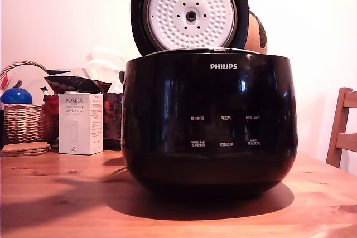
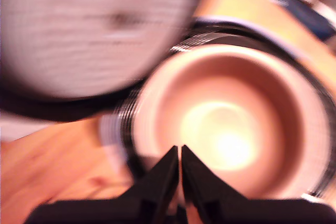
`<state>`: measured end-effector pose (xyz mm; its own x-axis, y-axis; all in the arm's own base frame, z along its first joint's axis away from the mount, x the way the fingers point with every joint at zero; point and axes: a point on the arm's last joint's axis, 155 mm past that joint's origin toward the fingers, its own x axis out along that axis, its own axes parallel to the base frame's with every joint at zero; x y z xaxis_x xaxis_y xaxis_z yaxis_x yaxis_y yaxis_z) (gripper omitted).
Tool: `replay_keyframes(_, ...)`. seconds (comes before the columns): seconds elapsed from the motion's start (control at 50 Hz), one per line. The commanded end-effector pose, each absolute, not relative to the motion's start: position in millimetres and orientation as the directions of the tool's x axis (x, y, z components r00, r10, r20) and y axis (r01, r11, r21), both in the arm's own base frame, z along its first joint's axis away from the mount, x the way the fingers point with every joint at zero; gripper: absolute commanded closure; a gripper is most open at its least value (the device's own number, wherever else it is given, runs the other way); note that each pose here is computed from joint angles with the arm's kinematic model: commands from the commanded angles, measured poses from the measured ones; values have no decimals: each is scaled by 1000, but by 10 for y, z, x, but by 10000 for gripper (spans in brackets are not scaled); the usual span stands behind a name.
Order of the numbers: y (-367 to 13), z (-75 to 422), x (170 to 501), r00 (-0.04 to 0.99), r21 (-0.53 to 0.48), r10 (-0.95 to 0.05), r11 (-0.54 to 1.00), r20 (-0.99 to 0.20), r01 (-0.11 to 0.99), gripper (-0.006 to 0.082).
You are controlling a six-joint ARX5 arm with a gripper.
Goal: Place the pot you are holding inside the rice cooker
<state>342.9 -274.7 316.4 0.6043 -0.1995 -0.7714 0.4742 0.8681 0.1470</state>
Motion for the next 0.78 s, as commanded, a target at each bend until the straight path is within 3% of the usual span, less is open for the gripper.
replay_keyframes(0.0,-2537,3393,3451,647,137,-200,891,-736,432,790)
replay_keyframes(0.46,-1298,3699,3881,727,149,-22,974,-687,171,790)
replay_keyframes(0.76,-1068,3695,3952,725,142,14,983,-689,117,790)
